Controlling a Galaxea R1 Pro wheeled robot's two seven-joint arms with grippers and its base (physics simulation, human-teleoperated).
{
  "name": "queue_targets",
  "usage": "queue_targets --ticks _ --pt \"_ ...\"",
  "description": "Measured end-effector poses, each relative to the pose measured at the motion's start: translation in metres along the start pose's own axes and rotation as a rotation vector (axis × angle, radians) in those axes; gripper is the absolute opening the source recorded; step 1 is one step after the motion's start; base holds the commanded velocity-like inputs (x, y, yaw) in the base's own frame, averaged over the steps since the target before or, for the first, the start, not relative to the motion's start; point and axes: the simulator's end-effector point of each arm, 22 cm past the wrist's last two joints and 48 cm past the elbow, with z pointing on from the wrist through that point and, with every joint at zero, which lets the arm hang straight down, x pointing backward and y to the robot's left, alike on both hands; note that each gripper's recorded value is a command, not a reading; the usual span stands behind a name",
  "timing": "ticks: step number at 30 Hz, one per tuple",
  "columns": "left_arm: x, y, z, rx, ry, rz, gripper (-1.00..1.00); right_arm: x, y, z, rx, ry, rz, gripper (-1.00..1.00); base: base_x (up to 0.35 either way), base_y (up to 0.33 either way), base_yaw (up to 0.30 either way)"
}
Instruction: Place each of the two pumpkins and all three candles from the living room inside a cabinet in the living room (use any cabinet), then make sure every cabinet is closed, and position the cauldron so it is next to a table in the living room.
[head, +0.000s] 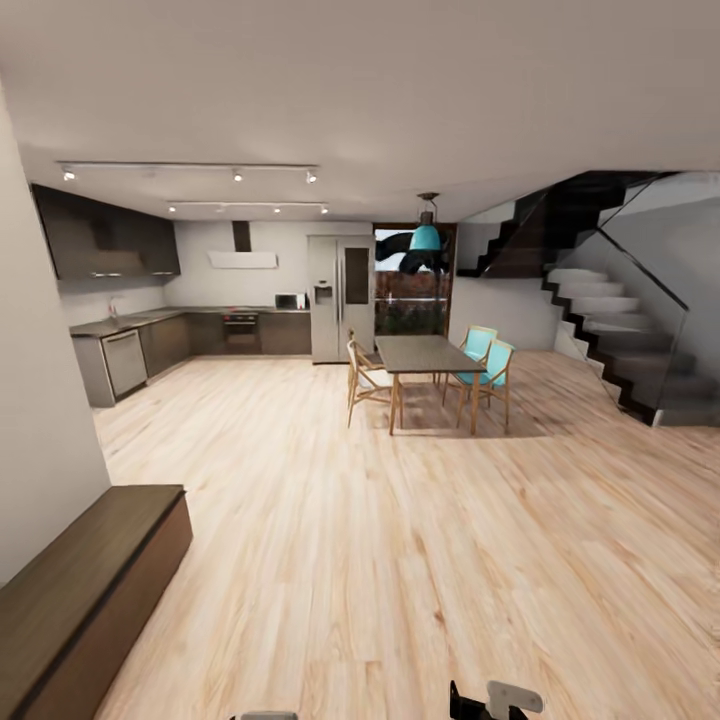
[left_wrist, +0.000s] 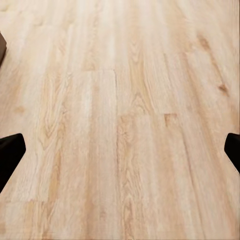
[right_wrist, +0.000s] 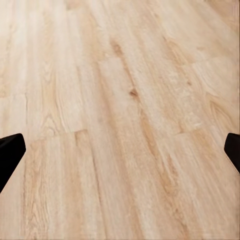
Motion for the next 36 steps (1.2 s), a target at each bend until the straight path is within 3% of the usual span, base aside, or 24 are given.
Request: queue_targets --ticks 9,17,36 --pt "0.002 0.000 0.000 0.001 0.005 0.002 1.00 0.002 0.003 0.000 0.002 0.006 0.011 1.00 0.305 -0.080 -0.026" --pt "0.028 0.003 -0.001 -0.005 0.059 0.013 1.00 0.008 0.002 0.000 0.006 0.021 0.013 1.00 0.306 -0.045 0.009" --pt "0.042 0.003 -0.001 -0.005 0.093 0.014 1.00 0.022 0.001 0.002 0.011 0.052 0.009 1.00 0.309 -0.001 0.000"
